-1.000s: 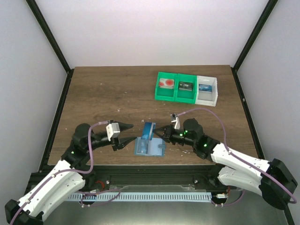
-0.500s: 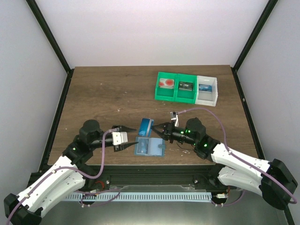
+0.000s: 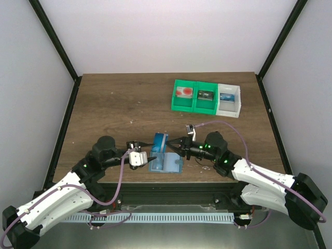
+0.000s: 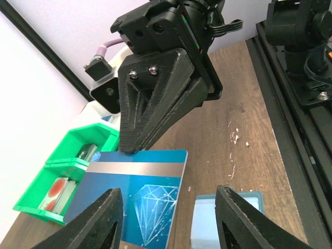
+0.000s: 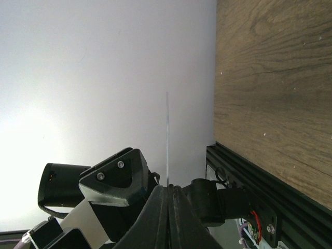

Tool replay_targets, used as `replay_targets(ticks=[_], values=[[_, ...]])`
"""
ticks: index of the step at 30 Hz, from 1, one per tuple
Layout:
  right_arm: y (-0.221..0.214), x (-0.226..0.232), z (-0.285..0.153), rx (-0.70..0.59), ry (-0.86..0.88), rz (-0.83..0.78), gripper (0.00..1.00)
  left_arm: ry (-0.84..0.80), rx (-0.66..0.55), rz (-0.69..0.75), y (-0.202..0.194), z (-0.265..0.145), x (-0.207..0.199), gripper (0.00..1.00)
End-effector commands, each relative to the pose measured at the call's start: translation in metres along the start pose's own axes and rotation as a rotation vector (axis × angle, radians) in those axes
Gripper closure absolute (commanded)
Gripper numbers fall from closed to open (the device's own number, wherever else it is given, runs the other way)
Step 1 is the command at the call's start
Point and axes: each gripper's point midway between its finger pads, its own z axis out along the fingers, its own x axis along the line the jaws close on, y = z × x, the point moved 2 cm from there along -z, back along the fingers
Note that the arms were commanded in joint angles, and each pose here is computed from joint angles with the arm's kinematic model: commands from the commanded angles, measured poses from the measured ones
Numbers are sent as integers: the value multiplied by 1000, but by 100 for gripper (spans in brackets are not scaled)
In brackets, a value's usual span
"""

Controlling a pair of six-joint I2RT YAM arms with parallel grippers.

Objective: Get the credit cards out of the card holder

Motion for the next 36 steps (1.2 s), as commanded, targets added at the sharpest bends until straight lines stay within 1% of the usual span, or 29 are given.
replay_targets(ticks=[1,12,14,16,19,22,25,26,28,29,30,31,32,36], values=[[-1,4,-1,13,31,14,100,8,1,55,-2,1,-1,50],[-5,-2,2,48,46,51,99,-29,26,68,-12,5,-9,52],[-5,-2,2,48,52,55,99,-30,36,69,-15,5,-9,54],[-6,-2,2,50,53,56,100,-18,45,70,-16,5,-7,60],[-6,-2,1,52,54,57,100,2,50,74,-15,4,-4,75],[-8,-3,0,60,58,58,100,46,56,59,-14,3,4,82],[-10,-1,-3,67,79,52,100,88,34,46,-9,1,10,97],[-10,0,-4,60,80,44,100,98,24,41,-7,0,11,100],[-8,2,-6,42,68,10,99,137,11,11,-2,-3,18,100],[-7,3,-7,29,58,-11,96,169,15,-18,-2,-4,24,100],[-6,3,-8,19,43,-31,90,195,14,-50,-2,-4,28,100],[-5,5,-10,6,40,-67,80,212,17,-82,-2,-4,32,100],[-4,7,-13,-10,35,-106,74,229,18,-116,-2,-3,36,100],[0,16,-24,-68,30,-279,59,275,47,-289,-3,4,52,100]])
